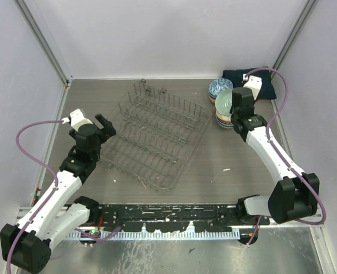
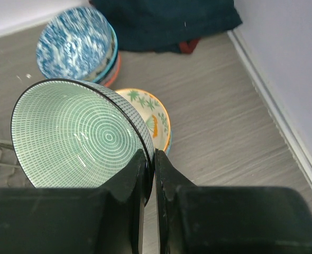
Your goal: Unload the bowls from the dish rack
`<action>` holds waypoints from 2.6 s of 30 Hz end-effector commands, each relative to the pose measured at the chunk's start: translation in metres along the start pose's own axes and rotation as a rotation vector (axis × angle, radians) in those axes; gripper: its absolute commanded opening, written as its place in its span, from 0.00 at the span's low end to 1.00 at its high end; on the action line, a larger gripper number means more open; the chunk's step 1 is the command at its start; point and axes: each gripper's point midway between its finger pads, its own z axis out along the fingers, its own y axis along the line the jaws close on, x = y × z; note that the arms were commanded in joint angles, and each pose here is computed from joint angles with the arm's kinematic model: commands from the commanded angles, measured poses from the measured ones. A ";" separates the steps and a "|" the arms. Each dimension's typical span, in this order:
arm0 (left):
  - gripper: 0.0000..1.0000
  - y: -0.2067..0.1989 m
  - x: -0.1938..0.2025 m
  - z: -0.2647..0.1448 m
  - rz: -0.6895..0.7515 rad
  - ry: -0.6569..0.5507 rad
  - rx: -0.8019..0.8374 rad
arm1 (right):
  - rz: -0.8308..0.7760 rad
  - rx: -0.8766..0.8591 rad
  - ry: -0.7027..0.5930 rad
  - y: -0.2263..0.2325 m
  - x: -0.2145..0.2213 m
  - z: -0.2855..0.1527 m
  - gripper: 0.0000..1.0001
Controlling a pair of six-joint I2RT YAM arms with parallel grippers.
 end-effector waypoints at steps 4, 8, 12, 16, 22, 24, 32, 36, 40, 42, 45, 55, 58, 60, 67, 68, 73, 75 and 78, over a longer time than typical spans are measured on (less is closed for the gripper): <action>0.98 -0.004 -0.001 0.001 -0.006 -0.013 0.021 | 0.126 -0.063 0.058 0.007 -0.004 0.024 0.01; 0.98 -0.004 0.000 0.002 -0.007 -0.012 0.022 | 0.131 -0.042 0.074 0.001 0.002 0.036 0.01; 0.98 -0.004 0.000 0.001 -0.007 -0.011 0.022 | 0.133 -0.028 0.082 -0.002 0.003 0.045 0.01; 0.98 -0.004 0.000 0.001 -0.007 -0.012 0.023 | 0.134 -0.027 0.092 -0.002 0.004 0.053 0.00; 0.98 -0.004 0.000 0.002 -0.007 -0.013 0.022 | 0.128 -0.013 0.112 -0.003 0.009 0.064 0.01; 0.98 -0.004 0.000 0.002 -0.006 -0.011 0.021 | 0.125 -0.013 0.122 -0.002 0.011 0.068 0.00; 0.98 -0.004 0.002 0.003 -0.003 -0.008 0.018 | 0.119 -0.001 0.173 -0.002 0.021 0.083 0.02; 0.98 -0.004 0.002 0.004 -0.001 -0.007 0.016 | 0.114 0.007 0.204 -0.003 0.027 0.089 0.04; 0.98 -0.004 0.002 0.004 -0.001 -0.008 0.017 | 0.116 0.004 0.217 -0.003 0.030 0.092 0.08; 0.98 -0.003 0.001 0.003 -0.001 -0.010 0.015 | 0.114 0.005 0.226 -0.003 0.032 0.093 0.10; 0.98 -0.004 0.001 0.003 -0.002 -0.012 0.017 | 0.114 0.002 0.233 -0.004 0.034 0.095 0.11; 0.98 -0.003 0.000 0.003 -0.002 -0.013 0.016 | 0.113 -0.002 0.245 -0.003 0.036 0.096 0.21; 0.98 -0.003 0.000 0.002 -0.003 -0.014 0.016 | 0.111 -0.005 0.247 -0.002 0.036 0.096 0.22; 0.98 -0.003 0.000 0.003 -0.002 -0.013 0.014 | 0.112 -0.003 0.247 -0.003 0.036 0.094 0.25; 0.98 -0.003 0.001 0.003 -0.001 -0.013 0.013 | 0.127 0.002 0.204 -0.010 0.023 0.079 0.41; 0.98 -0.003 0.001 0.003 -0.001 -0.012 0.013 | 0.135 -0.001 0.192 -0.011 0.019 0.075 0.43; 0.98 -0.003 0.000 0.003 0.001 -0.013 0.012 | 0.171 -0.018 0.131 -0.017 0.002 0.055 0.51; 0.98 -0.002 0.000 0.003 0.001 -0.013 0.011 | 0.195 -0.052 0.111 -0.014 -0.002 0.044 0.55; 0.98 -0.002 -0.001 0.003 0.001 -0.015 0.011 | 0.234 -0.105 0.078 -0.011 -0.006 0.029 0.65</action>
